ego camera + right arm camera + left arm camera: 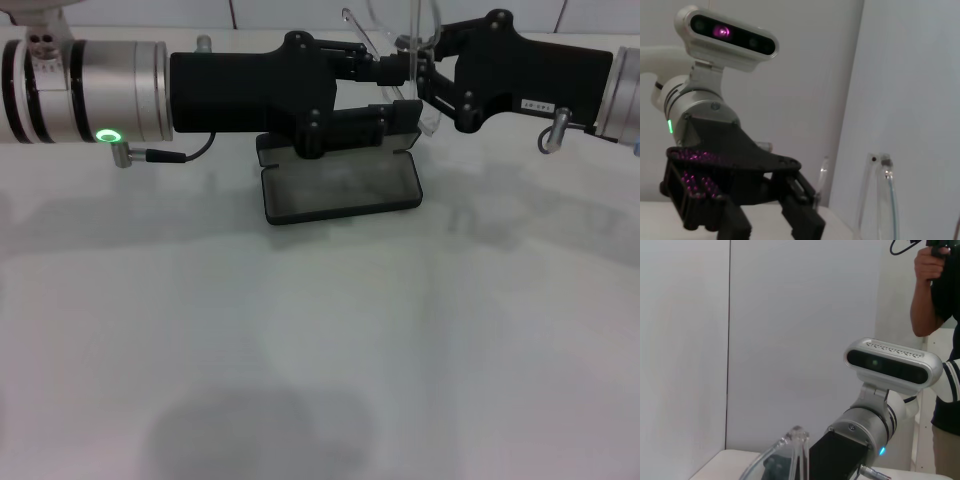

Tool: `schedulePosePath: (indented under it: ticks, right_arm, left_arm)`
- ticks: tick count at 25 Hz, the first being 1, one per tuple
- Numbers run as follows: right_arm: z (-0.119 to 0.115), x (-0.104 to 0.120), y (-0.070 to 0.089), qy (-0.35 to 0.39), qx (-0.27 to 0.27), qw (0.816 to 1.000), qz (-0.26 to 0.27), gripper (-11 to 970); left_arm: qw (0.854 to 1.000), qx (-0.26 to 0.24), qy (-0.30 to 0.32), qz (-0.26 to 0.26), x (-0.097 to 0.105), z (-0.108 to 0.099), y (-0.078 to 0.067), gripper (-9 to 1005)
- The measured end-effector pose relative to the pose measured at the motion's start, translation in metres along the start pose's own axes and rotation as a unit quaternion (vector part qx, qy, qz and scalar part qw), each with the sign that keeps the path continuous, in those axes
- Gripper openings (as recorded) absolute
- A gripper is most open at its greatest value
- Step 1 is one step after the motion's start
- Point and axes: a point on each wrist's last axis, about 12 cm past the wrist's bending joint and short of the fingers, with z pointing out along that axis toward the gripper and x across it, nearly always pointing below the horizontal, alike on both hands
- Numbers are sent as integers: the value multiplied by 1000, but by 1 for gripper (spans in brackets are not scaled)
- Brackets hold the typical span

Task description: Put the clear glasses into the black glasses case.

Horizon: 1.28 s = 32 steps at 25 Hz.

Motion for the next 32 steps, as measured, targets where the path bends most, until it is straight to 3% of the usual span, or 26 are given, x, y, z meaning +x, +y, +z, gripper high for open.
schedulePosePath:
  ticks: [23,32]
  right_arm:
    - [7,-1,6,11,-25,1000,-5,203]
    - [1,6,0,27,7,1000,-3,209]
  left_arm:
    - [1000,-2,1,9,1,-1,0,491]
    - [1000,-19,-12,9,0,-9,2,492]
